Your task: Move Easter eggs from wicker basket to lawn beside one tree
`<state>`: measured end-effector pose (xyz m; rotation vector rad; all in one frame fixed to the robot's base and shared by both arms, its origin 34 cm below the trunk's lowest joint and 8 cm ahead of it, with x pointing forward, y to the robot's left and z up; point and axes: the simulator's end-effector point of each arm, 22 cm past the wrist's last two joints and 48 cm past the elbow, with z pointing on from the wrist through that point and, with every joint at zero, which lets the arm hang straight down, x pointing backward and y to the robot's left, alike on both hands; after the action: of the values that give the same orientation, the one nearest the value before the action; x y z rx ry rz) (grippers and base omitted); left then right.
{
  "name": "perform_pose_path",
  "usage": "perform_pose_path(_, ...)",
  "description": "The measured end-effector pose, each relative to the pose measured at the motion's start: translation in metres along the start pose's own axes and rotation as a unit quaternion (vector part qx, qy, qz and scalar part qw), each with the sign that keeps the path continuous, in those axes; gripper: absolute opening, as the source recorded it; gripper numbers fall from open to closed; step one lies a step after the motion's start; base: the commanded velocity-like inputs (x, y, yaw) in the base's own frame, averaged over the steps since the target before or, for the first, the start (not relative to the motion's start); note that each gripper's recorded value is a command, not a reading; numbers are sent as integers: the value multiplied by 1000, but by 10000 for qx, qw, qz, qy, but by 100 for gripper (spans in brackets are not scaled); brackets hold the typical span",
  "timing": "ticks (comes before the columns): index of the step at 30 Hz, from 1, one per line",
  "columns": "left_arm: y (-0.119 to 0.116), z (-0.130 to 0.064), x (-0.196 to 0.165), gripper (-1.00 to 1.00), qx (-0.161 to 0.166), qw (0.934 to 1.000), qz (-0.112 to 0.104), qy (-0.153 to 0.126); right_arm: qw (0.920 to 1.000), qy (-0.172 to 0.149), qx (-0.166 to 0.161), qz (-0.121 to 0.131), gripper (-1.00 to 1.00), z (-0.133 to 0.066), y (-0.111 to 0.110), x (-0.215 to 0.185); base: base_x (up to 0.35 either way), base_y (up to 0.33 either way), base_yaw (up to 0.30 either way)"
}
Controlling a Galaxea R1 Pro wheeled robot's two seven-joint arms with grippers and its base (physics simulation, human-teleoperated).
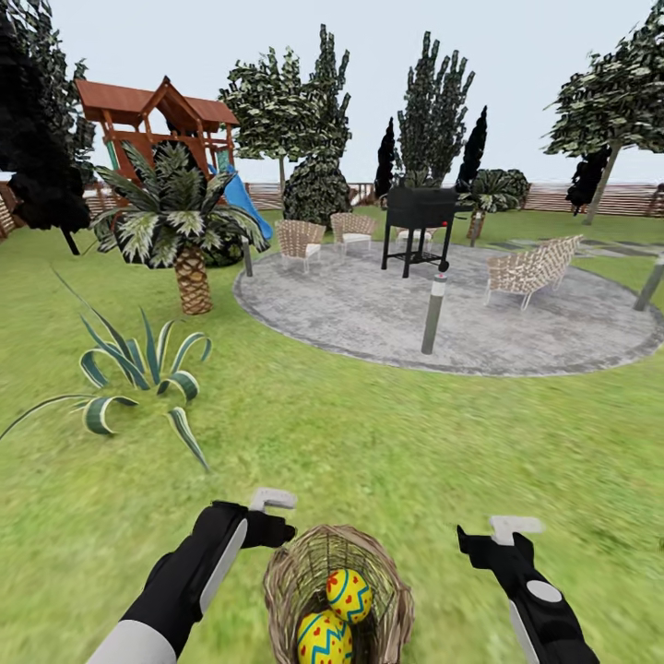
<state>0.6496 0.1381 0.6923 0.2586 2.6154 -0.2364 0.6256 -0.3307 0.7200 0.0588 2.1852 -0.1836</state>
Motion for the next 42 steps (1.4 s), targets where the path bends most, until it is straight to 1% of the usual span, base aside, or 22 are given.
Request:
perform_pose_path(9,1,0,3,100,-8,10000,7,32,10000,-11,5,7,100,-1,-1,-1,0,13,-274)
perform_pose_path(14,10,-1,5,100,-74,10000,12,52,10000,-17,4,14,100,-1,-1,-2,0,223,-275)
perform_pose_path(22,11,-2,5,100,-90,9999,35,52,10000,-31,2,16,100,-2,-1,-4,0,265,-275)
perform_pose_path(29,12,-2,6,100,-107,9999,65,64,10000,-39,-10,27,100,-3,0,-5,0,56,-265)
perform_pose_path(32,15,5,22,100,-133,9996,36,244,10000,65,-16,21,100,-3,1,0,0,4,-103)
perform_pose_path(33,17,9,31,100,-150,9993,13,344,9999,131,-17,19,100,-3,1,3,0,1,-28)
perform_pose_path(34,22,19,47,100,-179,9988,-28,465,9997,235,-16,17,100,-3,1,7,0,1,-18)
perform_pose_path(39,30,38,71,100,-234,9986,-113,451,9995,306,-17,14,100,-3,1,10,0,0,-6)
perform_pose_path(42,41,41,80,100,-346,9978,-266,503,9995,312,-18,14,100,-4,1,10,0,0,0)
